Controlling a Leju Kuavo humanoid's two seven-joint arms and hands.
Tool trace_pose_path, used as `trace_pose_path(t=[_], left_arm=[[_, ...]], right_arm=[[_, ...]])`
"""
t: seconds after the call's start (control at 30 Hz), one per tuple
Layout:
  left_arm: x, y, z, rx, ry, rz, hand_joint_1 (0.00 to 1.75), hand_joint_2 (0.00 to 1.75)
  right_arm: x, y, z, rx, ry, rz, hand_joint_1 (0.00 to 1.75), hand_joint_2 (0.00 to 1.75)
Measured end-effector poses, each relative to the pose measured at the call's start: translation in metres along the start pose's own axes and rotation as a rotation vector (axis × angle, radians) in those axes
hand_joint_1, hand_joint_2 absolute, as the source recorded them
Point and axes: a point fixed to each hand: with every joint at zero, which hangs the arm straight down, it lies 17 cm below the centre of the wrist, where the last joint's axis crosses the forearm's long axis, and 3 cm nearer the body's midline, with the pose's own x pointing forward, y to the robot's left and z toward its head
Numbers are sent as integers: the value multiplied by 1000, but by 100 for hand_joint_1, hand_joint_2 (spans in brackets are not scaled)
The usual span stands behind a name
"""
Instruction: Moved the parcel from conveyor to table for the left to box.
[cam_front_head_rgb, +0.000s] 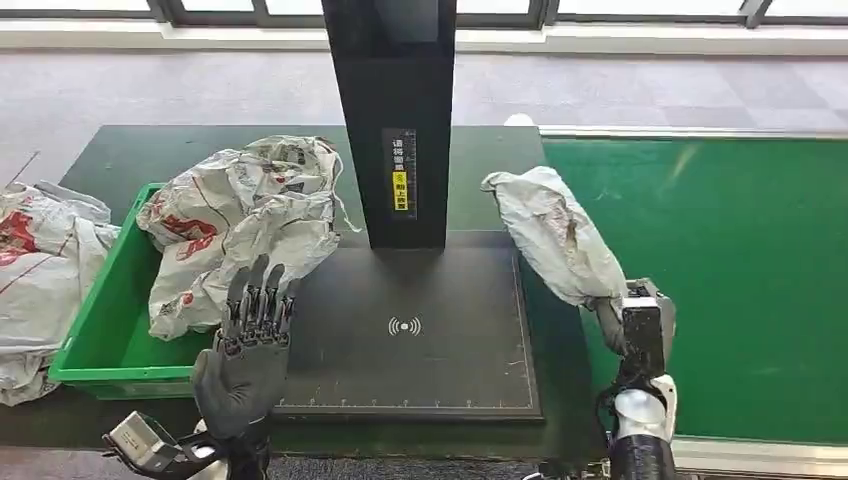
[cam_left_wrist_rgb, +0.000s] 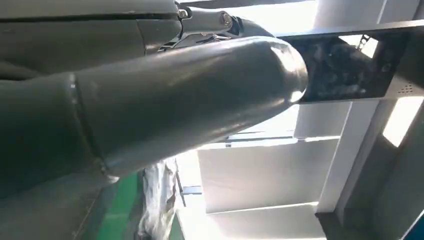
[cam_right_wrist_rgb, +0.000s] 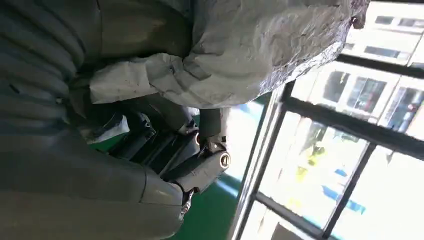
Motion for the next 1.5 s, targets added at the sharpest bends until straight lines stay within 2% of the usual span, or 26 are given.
trace_pose_path(t=[0.1,0.33,0.73,1.03,1.2,1.5], left_arm=[[0,0,0,-2,1,-2,0,0],[-1,-1,0,-4,2,-1,0,0],[-8,-5,4,-24,24,26,0,0],[-14,-5,6,-22,38,31,0,0],[-14,-5,6,-22,38,32,0,0],[-15,-5,7,-22,41,34,0,0]], right_arm=[[26,18,1,27,-51,-37,175,175],[58,32,9,57,-108,-120,175,175],[147,87,62,259,-269,-261,175,175],[159,133,84,471,-250,-293,175,175],[153,161,98,592,-201,-330,175,175],[137,178,110,657,-152,-303,175,175]])
